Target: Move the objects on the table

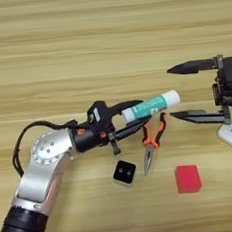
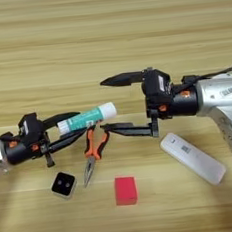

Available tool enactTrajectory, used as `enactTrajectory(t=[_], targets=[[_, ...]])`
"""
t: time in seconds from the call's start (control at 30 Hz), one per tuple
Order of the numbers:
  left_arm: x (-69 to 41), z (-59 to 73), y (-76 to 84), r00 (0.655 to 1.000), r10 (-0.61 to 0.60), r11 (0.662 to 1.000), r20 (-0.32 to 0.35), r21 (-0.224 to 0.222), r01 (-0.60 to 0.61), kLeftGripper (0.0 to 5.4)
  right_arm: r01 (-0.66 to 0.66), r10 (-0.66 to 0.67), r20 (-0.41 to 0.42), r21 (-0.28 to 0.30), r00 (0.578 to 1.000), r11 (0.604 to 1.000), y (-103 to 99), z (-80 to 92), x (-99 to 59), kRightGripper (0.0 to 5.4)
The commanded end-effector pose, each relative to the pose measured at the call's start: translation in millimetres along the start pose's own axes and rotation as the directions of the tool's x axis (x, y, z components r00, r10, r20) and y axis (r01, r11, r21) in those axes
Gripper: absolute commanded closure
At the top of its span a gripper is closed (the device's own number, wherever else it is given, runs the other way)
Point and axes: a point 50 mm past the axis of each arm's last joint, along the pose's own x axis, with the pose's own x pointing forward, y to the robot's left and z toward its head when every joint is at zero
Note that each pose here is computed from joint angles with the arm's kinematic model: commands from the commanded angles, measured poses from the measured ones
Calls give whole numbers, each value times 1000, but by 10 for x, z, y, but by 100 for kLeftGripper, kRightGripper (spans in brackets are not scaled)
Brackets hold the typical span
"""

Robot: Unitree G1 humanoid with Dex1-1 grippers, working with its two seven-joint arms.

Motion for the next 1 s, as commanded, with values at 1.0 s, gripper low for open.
enactTrajectory(t=[1.0], targets=[[-502,-304,98,906,399,910,-146,-60,-410,379,980,-943,298,88,148,181,-180,-114,-178,0]])
